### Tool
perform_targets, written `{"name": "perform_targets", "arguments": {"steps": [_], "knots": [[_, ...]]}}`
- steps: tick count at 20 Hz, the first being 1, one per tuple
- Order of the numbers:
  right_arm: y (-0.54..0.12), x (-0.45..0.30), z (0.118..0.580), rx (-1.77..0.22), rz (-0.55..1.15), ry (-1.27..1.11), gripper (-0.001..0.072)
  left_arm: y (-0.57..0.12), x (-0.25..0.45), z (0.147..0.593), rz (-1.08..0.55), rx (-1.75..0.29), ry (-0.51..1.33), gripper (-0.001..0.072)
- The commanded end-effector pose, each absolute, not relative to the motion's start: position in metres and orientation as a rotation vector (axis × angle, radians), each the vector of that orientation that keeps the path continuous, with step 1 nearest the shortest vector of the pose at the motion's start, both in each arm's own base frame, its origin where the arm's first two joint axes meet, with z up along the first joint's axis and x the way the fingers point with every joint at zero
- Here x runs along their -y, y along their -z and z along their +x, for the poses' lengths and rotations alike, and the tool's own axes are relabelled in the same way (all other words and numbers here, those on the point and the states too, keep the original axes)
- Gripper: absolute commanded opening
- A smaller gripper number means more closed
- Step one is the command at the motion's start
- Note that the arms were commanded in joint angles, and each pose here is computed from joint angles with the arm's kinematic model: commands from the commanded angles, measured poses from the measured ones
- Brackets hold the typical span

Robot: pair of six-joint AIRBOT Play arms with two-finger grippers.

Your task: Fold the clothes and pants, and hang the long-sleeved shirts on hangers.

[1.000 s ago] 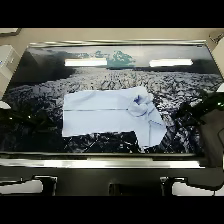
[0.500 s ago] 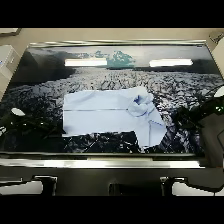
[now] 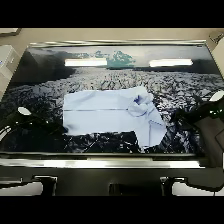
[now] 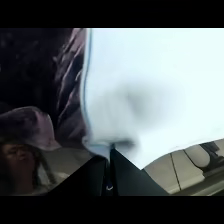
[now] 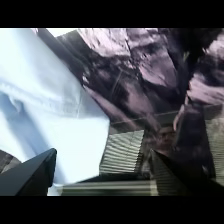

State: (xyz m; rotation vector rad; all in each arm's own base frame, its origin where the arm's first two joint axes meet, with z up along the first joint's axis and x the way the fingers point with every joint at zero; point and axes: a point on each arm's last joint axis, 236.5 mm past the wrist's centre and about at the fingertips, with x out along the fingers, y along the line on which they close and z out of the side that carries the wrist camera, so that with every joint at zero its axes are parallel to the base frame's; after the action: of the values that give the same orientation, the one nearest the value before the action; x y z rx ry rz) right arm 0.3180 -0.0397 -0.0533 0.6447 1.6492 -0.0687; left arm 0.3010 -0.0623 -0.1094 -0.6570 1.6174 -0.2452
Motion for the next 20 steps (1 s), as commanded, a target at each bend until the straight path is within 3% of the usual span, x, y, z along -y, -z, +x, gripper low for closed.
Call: {"name": "perform_targets", "arguments": {"steps": [1,5,7,8,9,10,13,15,18,20], "knots": [[0.077,0.018,0.334,-1.581,0.726,-0.027,0.0687,0.099,0.065,0.304,-0.654,-1.589,0.257,0.0021],[0.094,-0.009,0.333,-1.636,0.691,-0.122,0.0686,0.094,0.067,0.307,-0.665,-1.573,0.258,0.0021],[0.101,-0.024,0.332,-1.66,0.624,-0.153,0.0637,0.092,0.067,0.308,-0.67,-1.568,0.255,0.0021],[0.105,-0.025,0.335,-1.655,0.591,-0.134,0.0518,0.091,0.067,0.308,-0.668,-1.564,0.255,0.0021],[0.106,-0.026,0.337,-1.651,0.58,-0.12,0.0322,0.088,0.067,0.309,-0.665,-1.556,0.257,0.0021],[0.103,-0.029,0.337,-1.654,0.585,-0.12,0.0073,0.084,0.067,0.31,-0.66,-1.547,0.261,0.0021],[0.064,-0.024,0.351,-1.58,0.536,-0.145,0.0043,0.047,0.059,0.336,-0.604,-1.427,0.286,0.002],[-0.009,-0.013,0.392,-1.354,0.456,-0.155,0.0043,-0.022,0.045,0.379,-0.526,-1.214,0.291,0.002],[-0.204,0.008,0.445,-0.806,0.306,-0.138,0.0044,-0.218,0.02,0.427,-0.369,-0.704,0.271,0.002],[-0.37,0.019,0.425,-0.361,0.178,-0.086,0.0044,-0.379,0.014,0.402,-0.245,-0.312,0.25,0.0021]]}}
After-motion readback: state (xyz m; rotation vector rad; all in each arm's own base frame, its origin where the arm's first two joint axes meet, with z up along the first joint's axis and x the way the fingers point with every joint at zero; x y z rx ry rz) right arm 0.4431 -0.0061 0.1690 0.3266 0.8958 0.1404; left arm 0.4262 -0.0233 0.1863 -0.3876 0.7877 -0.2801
